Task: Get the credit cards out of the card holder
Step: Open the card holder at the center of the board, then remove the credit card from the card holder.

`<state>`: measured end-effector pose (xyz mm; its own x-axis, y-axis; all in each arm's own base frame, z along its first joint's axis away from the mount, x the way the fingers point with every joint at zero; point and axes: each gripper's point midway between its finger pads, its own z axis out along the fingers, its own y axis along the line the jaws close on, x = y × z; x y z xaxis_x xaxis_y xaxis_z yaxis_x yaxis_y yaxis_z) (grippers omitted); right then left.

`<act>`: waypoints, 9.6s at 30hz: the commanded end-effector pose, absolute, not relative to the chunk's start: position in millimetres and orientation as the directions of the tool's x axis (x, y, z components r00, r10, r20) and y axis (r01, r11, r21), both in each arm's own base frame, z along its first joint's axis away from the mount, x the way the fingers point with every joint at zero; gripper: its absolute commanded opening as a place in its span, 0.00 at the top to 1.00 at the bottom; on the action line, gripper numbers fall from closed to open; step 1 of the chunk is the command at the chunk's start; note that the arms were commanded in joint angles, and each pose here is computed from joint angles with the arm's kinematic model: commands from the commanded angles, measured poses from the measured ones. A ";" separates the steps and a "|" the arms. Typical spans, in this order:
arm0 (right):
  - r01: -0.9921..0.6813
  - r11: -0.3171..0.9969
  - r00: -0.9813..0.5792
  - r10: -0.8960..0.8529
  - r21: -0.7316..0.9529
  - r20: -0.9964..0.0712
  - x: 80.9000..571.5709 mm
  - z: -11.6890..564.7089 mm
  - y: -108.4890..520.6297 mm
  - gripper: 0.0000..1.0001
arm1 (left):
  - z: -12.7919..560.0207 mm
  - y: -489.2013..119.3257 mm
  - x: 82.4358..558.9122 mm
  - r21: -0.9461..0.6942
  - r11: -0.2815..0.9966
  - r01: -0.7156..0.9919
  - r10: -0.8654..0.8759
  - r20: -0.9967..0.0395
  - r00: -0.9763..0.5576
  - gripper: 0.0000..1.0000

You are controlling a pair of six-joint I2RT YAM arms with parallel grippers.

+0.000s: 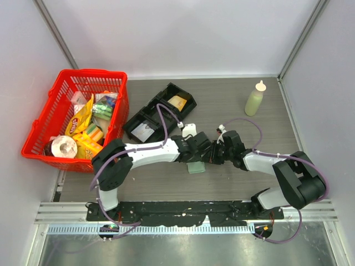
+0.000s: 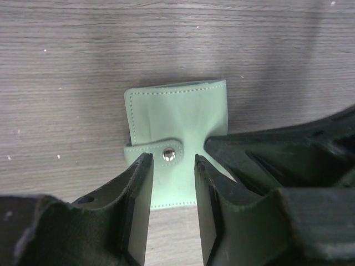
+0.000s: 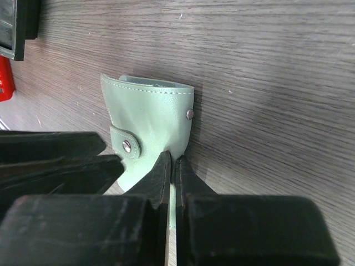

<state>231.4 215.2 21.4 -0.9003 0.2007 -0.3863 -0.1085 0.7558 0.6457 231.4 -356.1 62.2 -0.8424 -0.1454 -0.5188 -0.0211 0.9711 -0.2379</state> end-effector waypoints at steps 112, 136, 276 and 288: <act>-0.081 0.992 -0.858 -0.020 0.096 -0.513 232.7 28.9 153.1 0.33 | 22.8 -258.9 193.9 -0.521 0.775 -0.358 -0.595 -0.410 -0.692 1.00; -0.170 0.970 -0.814 -0.038 0.176 -0.579 237.5 49.3 168.2 0.43 | 112.5 -294.9 210.6 -0.521 0.840 -0.152 -0.449 -0.508 -0.735 0.25; 0.012 0.785 -0.860 0.324 0.620 -0.394 200.9 -1.8 176.5 0.91 | 46.9 -393.2 218.5 -0.621 0.780 -0.068 -0.309 -0.289 -0.906 0.48; 0.006 0.777 -0.859 0.326 0.630 -0.394 200.9 0.2 177.4 0.91 | 28.5 -384.0 222.7 -0.636 0.760 -0.136 -0.368 -0.248 -0.896 0.52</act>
